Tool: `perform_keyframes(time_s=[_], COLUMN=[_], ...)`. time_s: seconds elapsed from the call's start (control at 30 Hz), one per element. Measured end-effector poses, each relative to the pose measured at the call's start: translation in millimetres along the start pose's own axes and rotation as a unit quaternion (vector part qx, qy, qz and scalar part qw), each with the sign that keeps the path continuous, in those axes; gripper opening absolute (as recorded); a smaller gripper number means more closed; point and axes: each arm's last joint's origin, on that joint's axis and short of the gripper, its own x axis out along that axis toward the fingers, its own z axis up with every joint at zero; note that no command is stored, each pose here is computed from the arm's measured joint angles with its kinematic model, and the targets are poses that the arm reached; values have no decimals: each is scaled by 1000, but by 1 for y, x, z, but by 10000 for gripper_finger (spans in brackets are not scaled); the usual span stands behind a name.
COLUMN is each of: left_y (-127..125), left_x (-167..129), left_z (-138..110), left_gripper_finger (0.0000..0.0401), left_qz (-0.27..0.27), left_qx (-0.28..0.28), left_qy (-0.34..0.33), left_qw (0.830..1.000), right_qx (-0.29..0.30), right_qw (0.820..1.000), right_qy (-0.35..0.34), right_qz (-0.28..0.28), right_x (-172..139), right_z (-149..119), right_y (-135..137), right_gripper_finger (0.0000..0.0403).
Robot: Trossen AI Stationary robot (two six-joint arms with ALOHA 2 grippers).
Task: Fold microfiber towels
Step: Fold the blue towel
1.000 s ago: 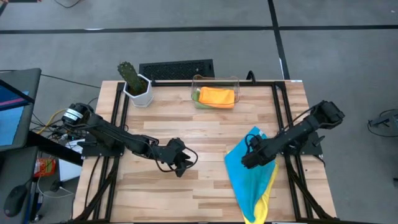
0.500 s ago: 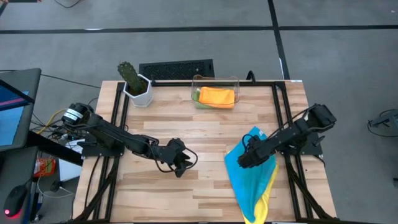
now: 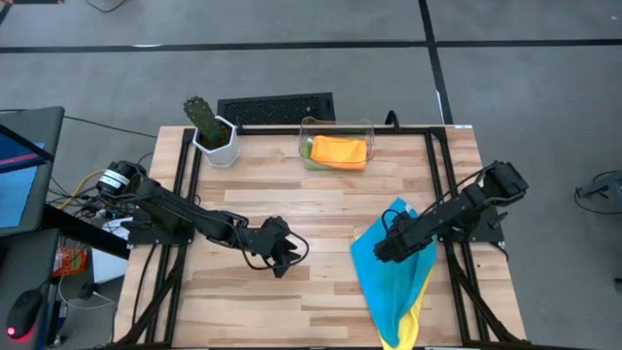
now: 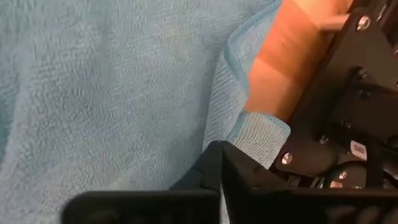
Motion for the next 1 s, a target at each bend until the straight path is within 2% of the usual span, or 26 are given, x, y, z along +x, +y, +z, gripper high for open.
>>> perform_keyframes(time_s=[0.2,0.3,0.43,0.57,0.7,0.83,1.0], left_y=[-2,-2,-1,5,11,14,15], left_x=[0,1,1,2,2,3,3], left_z=[3,10,24,40,49,52,51], left_gripper_finger=[161,161,161,161,161,161,161], left_qz=[-12,-26,-44,-46,-48,-55,-55], left_qx=[-6,-9,2,2,1,4,7], left_qy=[-12,-34,-75,-98,-102,-95,-86], left_qw=[1000,999,996,994,994,994,995], right_qx=[11,20,43,47,53,75,101], right_qw=[999,994,978,979,988,995,993], right_qy=[-5,-34,-79,-96,-69,-42,-24], right_qz=[45,100,186,176,125,57,50], right_x=[-17,-35,-60,-64,-52,-35,-20], right_z=[-13,-26,-48,-65,-63,-50,-28], right_y=[-2,-5,-7,-15,-13,-10,2], right_gripper_finger=[14,8,10,15,70,151,245])
